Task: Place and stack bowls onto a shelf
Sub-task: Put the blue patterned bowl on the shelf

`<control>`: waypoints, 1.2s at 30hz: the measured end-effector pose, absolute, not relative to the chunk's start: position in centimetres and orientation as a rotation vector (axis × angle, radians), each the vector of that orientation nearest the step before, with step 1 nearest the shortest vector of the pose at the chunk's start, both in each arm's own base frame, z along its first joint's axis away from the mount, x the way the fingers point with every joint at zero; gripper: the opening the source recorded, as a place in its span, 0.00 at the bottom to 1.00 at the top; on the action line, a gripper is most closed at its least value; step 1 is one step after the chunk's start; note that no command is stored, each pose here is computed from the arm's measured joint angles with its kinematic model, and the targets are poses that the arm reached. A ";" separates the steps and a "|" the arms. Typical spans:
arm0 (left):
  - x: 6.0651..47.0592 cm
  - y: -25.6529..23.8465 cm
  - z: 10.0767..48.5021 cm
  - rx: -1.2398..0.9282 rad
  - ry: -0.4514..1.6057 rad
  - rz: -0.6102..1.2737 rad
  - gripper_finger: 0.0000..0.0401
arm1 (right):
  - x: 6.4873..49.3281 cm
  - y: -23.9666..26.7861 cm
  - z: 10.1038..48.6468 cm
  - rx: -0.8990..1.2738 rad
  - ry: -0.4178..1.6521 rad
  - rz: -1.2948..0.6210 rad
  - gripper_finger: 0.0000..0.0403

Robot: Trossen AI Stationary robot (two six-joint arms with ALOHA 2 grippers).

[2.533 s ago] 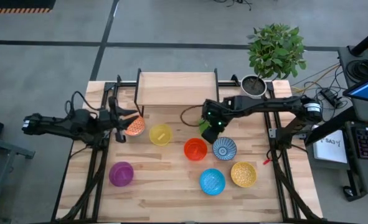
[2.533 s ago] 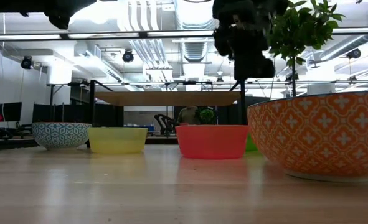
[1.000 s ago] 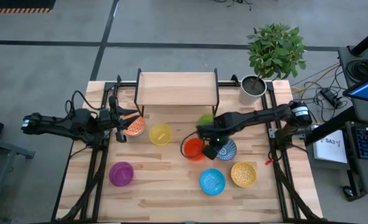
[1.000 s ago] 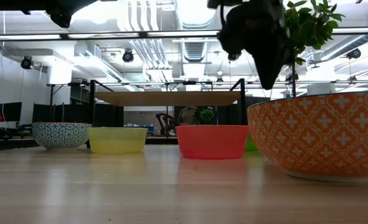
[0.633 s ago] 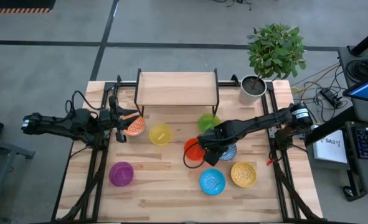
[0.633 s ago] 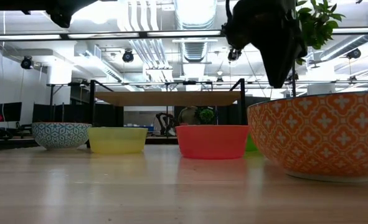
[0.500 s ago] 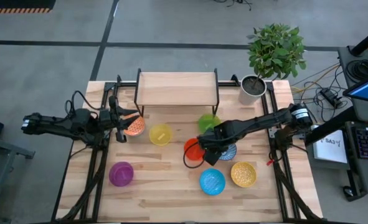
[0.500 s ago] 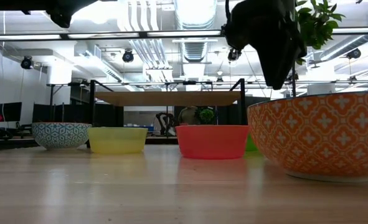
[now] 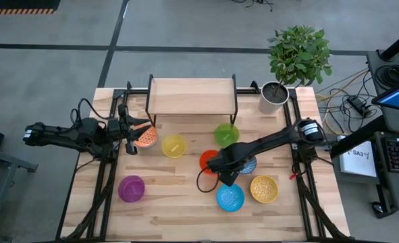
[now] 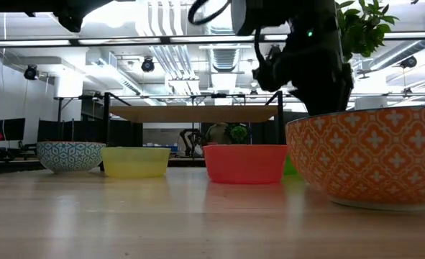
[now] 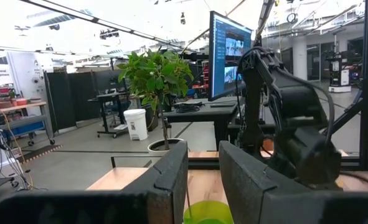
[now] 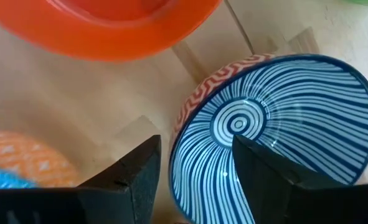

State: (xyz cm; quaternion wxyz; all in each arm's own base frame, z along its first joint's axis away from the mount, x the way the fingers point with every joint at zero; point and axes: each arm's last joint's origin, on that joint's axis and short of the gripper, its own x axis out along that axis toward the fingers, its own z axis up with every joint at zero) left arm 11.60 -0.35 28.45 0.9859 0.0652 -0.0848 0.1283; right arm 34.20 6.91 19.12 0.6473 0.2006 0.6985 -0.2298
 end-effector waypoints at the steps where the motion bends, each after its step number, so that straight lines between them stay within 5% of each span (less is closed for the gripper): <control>1: 11.6 -0.3 28.4 0.131 -0.170 0.258 0.19 | 34.3 6.9 18.8 0.452 1.596 -0.525 0.46; 7: 11.6 -0.3 28.4 0.131 -0.170 0.258 0.19 | 34.6 7.0 18.1 0.446 1.598 -0.523 0.35; 15: 11.6 -0.3 28.4 0.131 -0.170 0.258 0.19 | 34.6 7.1 18.1 0.453 1.601 -0.514 0.05; 24: 11.6 -0.3 28.4 0.131 -0.170 0.258 0.19 | 34.1 7.3 19.6 0.469 1.639 -0.424 0.03; 36: 11.6 -0.3 28.5 0.130 -0.173 0.258 0.19 | 33.6 7.3 28.8 0.401 1.482 -0.130 0.03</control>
